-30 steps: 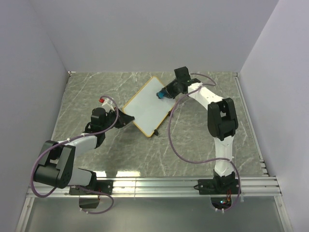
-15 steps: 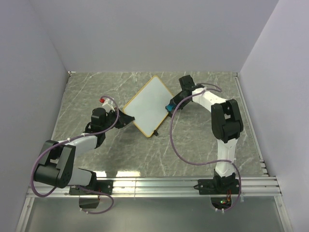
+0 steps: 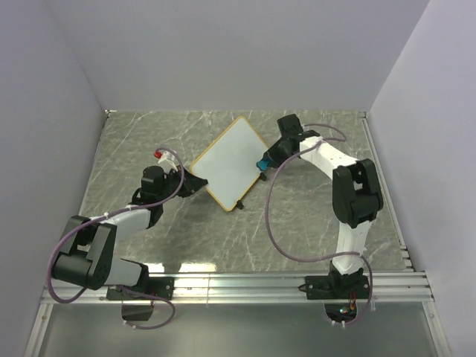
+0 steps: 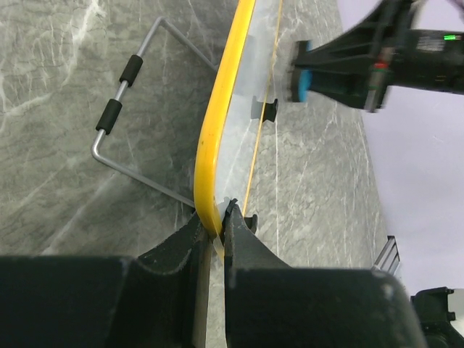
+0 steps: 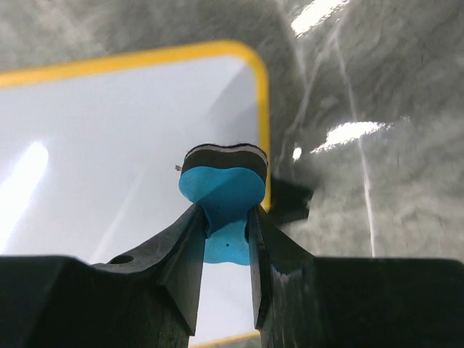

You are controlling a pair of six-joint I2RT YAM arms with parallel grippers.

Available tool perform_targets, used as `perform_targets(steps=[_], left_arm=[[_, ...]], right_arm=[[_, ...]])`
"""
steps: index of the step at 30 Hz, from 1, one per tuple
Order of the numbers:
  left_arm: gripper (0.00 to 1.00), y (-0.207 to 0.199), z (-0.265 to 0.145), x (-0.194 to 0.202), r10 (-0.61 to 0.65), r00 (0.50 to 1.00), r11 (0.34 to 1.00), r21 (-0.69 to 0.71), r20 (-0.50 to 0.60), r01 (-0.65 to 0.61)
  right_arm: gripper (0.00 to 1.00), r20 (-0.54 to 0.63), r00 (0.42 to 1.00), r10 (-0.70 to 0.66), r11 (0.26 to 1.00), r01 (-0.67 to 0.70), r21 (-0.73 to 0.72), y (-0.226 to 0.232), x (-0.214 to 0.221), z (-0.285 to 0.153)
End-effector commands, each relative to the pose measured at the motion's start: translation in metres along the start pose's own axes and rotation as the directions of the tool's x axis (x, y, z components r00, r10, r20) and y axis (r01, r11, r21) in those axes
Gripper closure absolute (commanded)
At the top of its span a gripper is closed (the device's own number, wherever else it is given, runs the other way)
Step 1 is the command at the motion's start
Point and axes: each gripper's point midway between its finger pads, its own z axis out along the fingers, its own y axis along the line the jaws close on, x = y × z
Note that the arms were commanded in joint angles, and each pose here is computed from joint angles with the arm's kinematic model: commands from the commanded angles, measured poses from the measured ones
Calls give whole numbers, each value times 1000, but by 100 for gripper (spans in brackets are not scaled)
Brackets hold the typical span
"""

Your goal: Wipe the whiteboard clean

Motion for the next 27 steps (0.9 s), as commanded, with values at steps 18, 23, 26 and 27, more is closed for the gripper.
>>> perform_targets(steps=[18, 23, 26, 27], left_arm=[[94, 34, -17, 30, 40, 993, 981, -187, -110, -60], [79, 32, -21, 27, 41, 995, 978, -198, -94, -59], [67, 27, -27, 24, 45, 996, 978, -199, -74, -59], [67, 26, -27, 22, 46, 997, 978, -199, -69, -58]], right_arm=[[100, 137, 979, -151, 945, 103, 311, -166, 5, -100], [100, 69, 984, -162, 933, 130, 334, -194, 26, -96], [95, 64, 982, -180, 938, 152, 313, -198, 31, -97], [87, 64, 982, -180, 938, 152, 313, -199, 31, -98]])
